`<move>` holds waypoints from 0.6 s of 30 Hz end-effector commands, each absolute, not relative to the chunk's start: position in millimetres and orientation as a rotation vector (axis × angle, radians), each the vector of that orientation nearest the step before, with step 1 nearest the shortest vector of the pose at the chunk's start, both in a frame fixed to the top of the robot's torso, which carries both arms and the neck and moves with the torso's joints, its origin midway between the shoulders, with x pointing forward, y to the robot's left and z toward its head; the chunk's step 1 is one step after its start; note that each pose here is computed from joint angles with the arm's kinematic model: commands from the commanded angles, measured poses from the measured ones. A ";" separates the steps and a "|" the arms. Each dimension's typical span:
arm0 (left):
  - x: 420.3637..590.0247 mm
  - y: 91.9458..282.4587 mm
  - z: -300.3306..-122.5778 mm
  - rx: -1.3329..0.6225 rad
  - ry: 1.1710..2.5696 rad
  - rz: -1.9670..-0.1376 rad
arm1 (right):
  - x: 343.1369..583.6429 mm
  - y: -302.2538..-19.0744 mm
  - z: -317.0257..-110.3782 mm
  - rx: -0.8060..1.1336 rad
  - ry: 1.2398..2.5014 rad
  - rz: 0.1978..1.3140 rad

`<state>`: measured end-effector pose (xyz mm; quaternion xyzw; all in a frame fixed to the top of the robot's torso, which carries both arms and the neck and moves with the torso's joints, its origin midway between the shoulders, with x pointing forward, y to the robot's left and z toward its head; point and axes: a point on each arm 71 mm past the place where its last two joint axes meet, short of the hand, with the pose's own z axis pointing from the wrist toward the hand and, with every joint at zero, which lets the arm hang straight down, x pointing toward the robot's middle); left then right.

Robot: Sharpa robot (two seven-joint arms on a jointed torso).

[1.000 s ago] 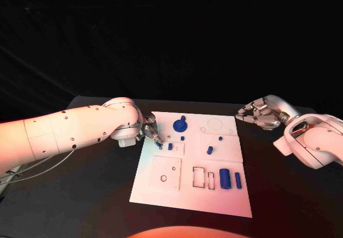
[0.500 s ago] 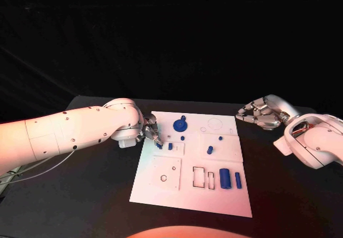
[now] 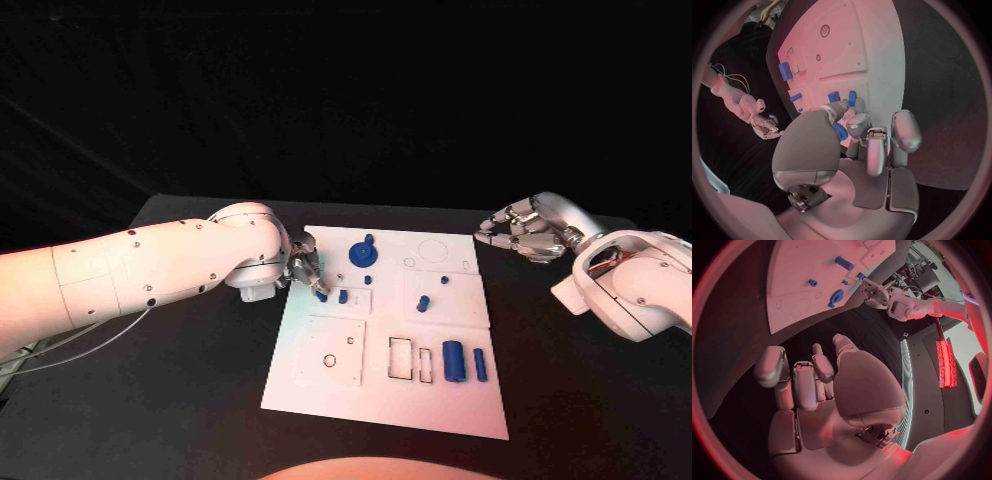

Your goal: Assemble the parts on the task board

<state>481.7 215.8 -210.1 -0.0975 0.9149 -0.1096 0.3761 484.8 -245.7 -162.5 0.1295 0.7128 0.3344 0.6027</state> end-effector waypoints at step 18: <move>475.0 213.6 -211.8 -0.218 2.333 -0.285 | 484.1 -245.0 -162.3 0.285 1.649 0.779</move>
